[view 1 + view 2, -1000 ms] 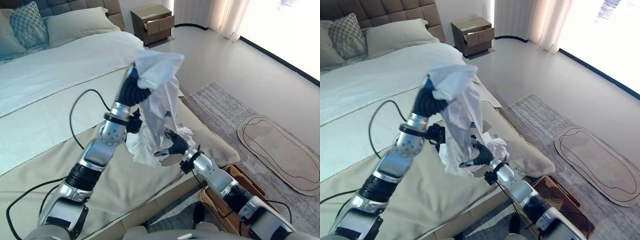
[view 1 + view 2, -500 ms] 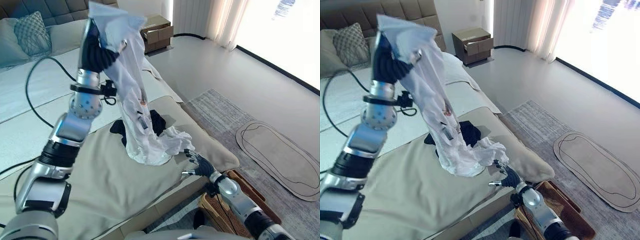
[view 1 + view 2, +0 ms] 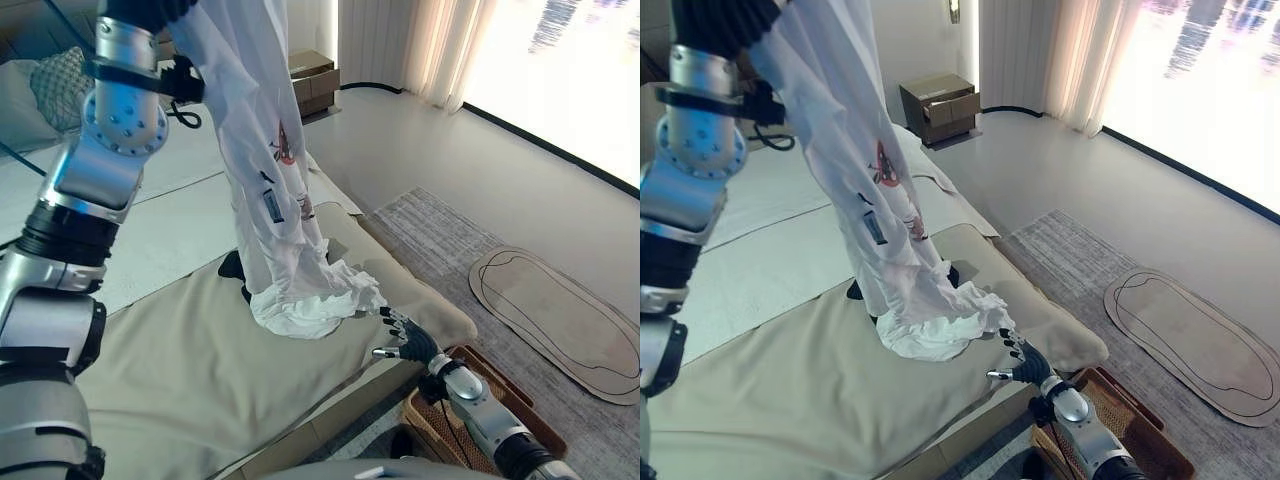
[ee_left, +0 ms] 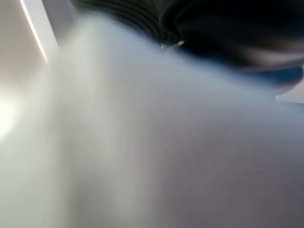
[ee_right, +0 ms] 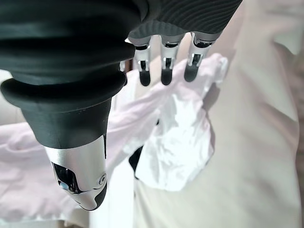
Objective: Pick up clothes into the bucket
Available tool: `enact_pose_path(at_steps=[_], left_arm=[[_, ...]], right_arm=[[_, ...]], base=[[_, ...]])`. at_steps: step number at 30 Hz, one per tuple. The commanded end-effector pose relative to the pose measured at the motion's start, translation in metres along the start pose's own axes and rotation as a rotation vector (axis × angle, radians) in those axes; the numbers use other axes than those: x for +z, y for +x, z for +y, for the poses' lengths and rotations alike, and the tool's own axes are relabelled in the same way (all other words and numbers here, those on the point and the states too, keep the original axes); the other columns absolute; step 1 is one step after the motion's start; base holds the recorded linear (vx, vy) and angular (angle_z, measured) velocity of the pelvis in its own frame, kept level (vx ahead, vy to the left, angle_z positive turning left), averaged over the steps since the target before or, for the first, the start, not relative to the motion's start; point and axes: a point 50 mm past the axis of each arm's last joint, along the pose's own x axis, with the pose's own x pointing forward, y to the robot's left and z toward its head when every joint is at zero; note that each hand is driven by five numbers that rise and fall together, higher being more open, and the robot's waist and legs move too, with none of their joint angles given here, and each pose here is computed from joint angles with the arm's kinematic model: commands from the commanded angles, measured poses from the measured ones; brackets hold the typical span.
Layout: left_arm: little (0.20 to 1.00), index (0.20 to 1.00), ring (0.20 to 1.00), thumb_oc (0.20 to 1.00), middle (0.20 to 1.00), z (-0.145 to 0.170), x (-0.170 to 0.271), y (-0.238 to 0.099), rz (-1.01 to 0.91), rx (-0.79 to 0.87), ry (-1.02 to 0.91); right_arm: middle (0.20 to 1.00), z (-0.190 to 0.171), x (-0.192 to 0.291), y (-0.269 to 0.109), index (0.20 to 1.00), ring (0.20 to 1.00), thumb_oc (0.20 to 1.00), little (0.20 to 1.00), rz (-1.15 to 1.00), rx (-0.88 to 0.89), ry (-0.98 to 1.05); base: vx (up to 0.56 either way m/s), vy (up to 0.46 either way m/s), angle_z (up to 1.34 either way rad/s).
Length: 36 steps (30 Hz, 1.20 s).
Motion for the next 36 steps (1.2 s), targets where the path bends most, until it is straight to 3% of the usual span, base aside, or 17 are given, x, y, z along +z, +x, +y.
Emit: enact_pose_path(at_steps=[1,5,10,15,25,28,36], left_arm=[[0.2,0.2,0.2,0.2,0.2,0.046,0.023,0.04,-0.098,0.164,0.011],[0.2,0.2,0.2,0.2,0.2,0.055,0.035,0.062,-0.12,0.159,-0.019],[0.2,0.2,0.2,0.2,0.2,0.06,0.052,0.08,-0.157,0.18,-0.195],[0.2,0.2,0.2,0.2,0.2,0.044,0.065,0.086,-0.19,0.121,-0.344],[0.2,0.2,0.2,0.2,0.2,-0.027,0.075,0.054,-0.23,-0.08,-0.464],[0.2,0.2,0.2,0.2,0.2,-0.052,0.072,0.04,-0.194,-0.117,-0.558],[0.2,0.2,0.2,0.2,0.2,-0.087,0.064,0.022,-0.104,-0.169,-0.688]], right_arm=[[1.0,-0.007,0.023,0.005,1.0,1.0,1.0,1.0,-0.118,-0.026,0.025],[1.0,-0.009,0.021,0.005,1.0,1.0,1.0,1.0,-0.111,-0.034,0.034],[1.0,-0.009,0.02,0.006,1.0,1.0,1.0,1.0,-0.102,-0.041,0.05],[1.0,-0.017,0.032,0.007,1.0,1.0,1.0,1.0,-0.161,-0.098,0.111],[1.0,-0.05,0.123,-0.008,1.0,1.0,1.0,1.0,-0.599,-0.279,0.235],[1.0,-0.051,0.148,-0.009,1.0,1.0,1.0,1.0,-0.702,-0.257,0.277],[1.0,-0.032,0.197,0.007,1.0,1.0,1.0,1.0,-0.783,-0.12,0.126]], base=[[0.0,0.0,0.0],[0.0,0.0,0.0],[0.0,0.0,0.0],[0.0,0.0,0.0],[0.0,0.0,0.0],[0.0,0.0,0.0],[-0.01,-0.009,-0.07]])
